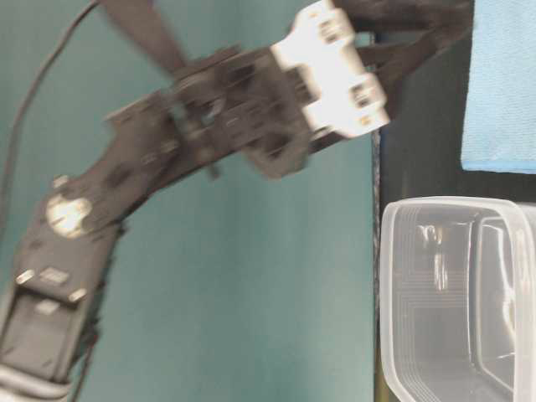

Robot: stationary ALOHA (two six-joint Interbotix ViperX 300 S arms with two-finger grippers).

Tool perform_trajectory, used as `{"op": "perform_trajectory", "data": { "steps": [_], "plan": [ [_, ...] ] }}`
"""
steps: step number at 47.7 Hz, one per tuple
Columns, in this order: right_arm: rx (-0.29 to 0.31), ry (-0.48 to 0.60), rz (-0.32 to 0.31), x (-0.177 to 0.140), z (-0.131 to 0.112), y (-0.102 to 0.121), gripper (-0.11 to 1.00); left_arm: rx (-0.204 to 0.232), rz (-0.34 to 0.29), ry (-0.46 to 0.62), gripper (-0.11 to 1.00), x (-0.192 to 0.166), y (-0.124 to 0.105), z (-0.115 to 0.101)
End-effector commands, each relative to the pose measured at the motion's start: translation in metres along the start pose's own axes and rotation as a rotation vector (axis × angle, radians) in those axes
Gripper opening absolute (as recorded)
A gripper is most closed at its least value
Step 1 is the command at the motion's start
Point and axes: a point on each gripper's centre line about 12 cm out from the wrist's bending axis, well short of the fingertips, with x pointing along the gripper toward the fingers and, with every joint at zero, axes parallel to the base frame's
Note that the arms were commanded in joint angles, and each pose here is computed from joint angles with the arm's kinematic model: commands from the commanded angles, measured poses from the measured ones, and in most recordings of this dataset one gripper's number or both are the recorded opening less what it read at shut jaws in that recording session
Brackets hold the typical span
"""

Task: Place the blue towel into the container with the left arm.
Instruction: 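Lower the open left gripper onto the blue towel and close on it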

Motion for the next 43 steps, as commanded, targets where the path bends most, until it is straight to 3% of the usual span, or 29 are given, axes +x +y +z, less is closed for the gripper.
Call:
{"op": "perform_trajectory", "data": {
  "steps": [1, 21, 28, 35, 43],
  "plan": [
    [0.003, -0.019, -0.006, 0.001, 0.008, -0.001, 0.76, -0.011, 0.008, 0.014, 0.89, 0.014, 0.006, -0.001],
    [0.006, -0.01, -0.011, 0.002, 0.005, -0.002, 0.76, -0.029, 0.006, 0.091, 0.88, 0.049, 0.008, -0.023],
    [0.006, -0.01, -0.01, 0.002, 0.005, -0.001, 0.76, -0.019, 0.001, 0.098, 0.83, 0.052, 0.001, -0.025],
    [0.006, -0.015, -0.01, 0.002, 0.006, -0.001, 0.75, 0.001, -0.003, 0.103, 0.6, 0.051, -0.002, -0.026],
    [0.006, -0.016, -0.011, 0.002, 0.006, -0.002, 0.75, 0.0, -0.004, 0.107, 0.19, 0.042, -0.003, -0.022]
  ]
}}
